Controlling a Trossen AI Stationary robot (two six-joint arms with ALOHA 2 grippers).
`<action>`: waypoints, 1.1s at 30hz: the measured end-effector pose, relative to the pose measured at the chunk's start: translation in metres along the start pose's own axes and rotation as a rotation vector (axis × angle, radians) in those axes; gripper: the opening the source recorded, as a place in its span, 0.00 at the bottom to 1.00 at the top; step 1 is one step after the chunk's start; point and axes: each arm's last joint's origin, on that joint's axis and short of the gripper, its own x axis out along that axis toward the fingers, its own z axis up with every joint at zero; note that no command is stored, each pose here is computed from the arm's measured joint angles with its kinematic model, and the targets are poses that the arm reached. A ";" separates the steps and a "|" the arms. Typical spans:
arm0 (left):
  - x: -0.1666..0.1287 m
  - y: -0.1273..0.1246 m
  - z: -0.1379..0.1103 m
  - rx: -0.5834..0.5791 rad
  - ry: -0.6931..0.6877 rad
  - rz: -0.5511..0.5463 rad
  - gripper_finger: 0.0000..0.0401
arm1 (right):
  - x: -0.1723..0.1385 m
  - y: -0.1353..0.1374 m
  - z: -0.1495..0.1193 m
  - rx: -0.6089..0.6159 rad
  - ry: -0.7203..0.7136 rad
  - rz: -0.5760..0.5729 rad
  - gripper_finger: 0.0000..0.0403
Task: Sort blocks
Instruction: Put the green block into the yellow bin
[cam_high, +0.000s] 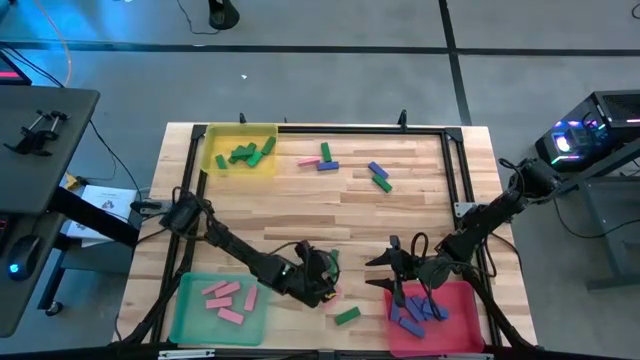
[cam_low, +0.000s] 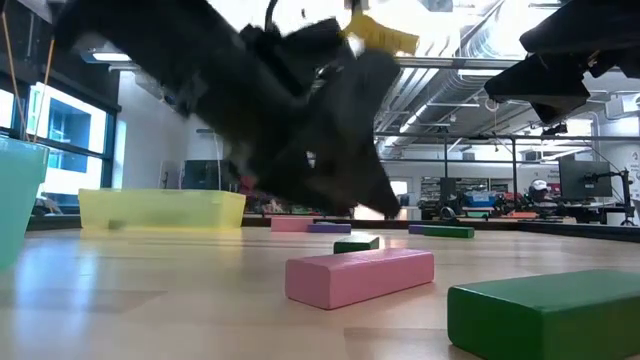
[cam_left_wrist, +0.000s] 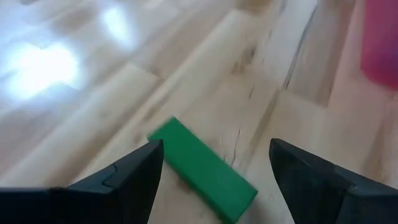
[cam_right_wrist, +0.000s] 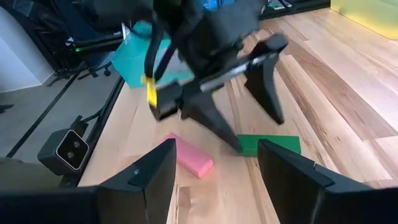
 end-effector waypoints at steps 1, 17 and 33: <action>0.004 -0.001 -0.005 0.006 0.000 0.005 0.70 | 0.000 0.000 0.000 0.000 -0.001 0.000 0.52; 0.015 0.013 -0.023 -0.034 0.096 0.137 0.69 | 0.000 0.000 0.000 0.007 -0.004 0.002 0.52; 0.011 0.017 -0.014 0.088 0.110 0.131 0.17 | 0.000 0.000 0.000 0.007 -0.003 0.002 0.52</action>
